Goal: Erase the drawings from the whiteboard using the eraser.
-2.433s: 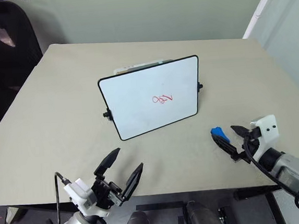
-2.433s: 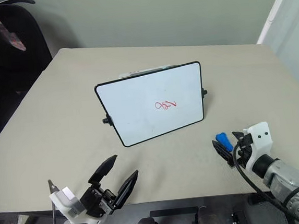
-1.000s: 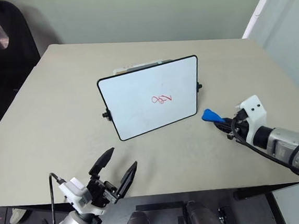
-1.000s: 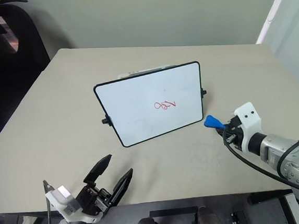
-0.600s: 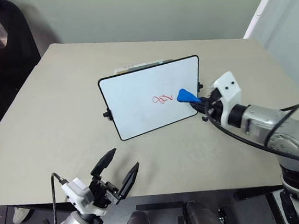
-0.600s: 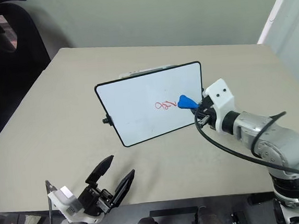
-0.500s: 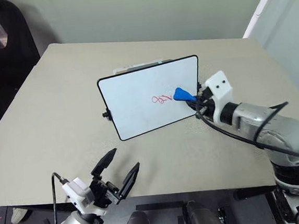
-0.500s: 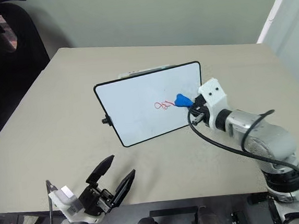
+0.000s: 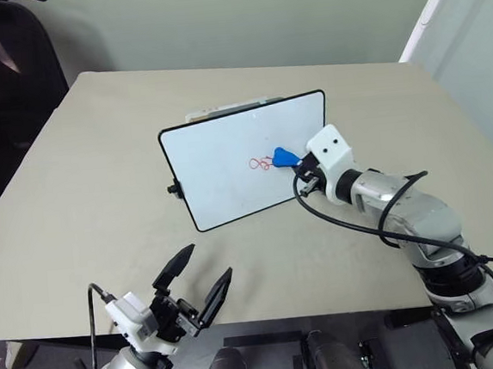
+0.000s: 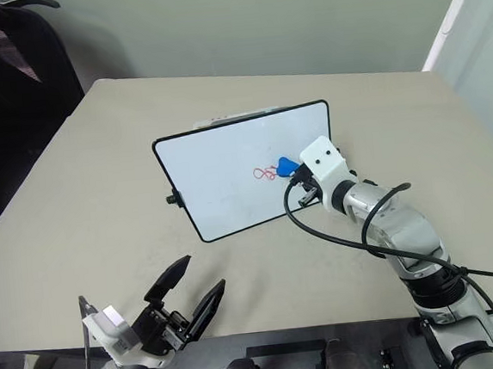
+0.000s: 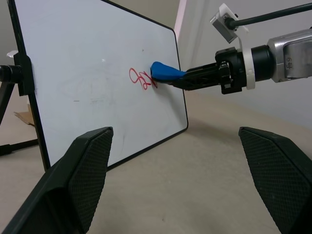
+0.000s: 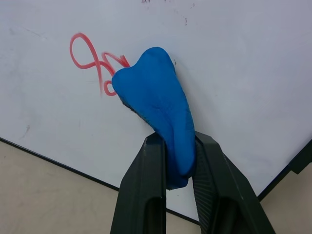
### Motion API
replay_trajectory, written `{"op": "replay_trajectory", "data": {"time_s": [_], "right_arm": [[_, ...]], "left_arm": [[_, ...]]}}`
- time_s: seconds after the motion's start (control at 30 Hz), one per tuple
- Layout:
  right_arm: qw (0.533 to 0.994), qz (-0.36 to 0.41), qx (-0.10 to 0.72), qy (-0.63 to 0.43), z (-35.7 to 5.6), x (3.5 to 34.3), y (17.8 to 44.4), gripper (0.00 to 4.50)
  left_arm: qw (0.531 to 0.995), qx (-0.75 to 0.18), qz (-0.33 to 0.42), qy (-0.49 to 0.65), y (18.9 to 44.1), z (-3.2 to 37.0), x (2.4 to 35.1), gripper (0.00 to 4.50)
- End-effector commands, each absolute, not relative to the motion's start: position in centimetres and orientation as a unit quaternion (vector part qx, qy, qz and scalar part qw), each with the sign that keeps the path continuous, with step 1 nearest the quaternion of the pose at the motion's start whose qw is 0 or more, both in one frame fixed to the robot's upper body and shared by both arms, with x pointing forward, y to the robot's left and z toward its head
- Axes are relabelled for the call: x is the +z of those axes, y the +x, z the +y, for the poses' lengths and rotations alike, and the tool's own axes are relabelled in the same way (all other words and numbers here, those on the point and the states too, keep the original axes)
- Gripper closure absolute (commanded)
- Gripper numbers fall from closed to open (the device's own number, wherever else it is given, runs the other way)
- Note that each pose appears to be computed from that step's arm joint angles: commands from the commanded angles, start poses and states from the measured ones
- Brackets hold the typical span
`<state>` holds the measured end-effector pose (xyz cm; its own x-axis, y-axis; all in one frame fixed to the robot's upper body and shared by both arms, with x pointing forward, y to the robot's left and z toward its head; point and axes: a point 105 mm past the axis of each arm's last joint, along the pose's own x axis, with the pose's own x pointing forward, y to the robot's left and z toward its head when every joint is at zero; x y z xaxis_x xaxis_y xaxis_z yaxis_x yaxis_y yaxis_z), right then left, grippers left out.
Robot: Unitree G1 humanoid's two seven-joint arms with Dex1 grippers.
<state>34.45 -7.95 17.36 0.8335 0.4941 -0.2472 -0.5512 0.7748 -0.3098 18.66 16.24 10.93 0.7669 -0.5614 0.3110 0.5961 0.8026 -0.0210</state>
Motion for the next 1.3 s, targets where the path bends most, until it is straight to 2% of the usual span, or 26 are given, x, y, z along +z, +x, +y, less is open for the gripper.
{"op": "replay_trajectory", "data": {"time_s": [0.03,0.27,0.47,0.7,0.93,1.03,1.23,1.3], "right_arm": [[0.939,0.084,0.262,-0.205,-8.3,17.0,34.9,4.08],[0.932,0.118,0.263,-0.219,-8.9,15.4,34.6,4.08],[0.932,0.116,0.261,-0.221,-9.2,15.7,34.7,4.08],[0.942,0.053,0.257,-0.209,-8.3,19.2,35.4,4.08],[0.944,0.027,0.25,-0.213,-8.3,20.9,35.7,4.08],[0.944,0.041,0.246,-0.218,-8.6,19.9,35.8,4.08],[0.928,0.113,0.259,-0.245,-9.3,14.9,34.9,4.08],[0.925,0.124,0.255,-0.253,-9.7,14.2,34.9,4.08]], "left_arm": [[0.934,-0.312,-0.166,-0.054,18.4,16.0,11.9,0.0],[0.935,-0.308,-0.166,-0.054,18.5,16.2,11.8,0.0],[0.936,-0.305,-0.165,-0.054,18.7,16.4,11.8,0.0],[0.936,-0.306,-0.165,-0.055,18.8,16.4,11.8,0.0],[0.936,-0.305,-0.165,-0.054,18.8,16.4,11.8,0.0],[0.936,-0.305,-0.165,-0.054,18.8,16.4,11.8,0.0],[0.936,-0.305,-0.166,-0.054,18.7,16.5,11.8,0.0],[0.936,-0.304,-0.166,-0.054,18.7,16.5,11.8,0.0]]}}
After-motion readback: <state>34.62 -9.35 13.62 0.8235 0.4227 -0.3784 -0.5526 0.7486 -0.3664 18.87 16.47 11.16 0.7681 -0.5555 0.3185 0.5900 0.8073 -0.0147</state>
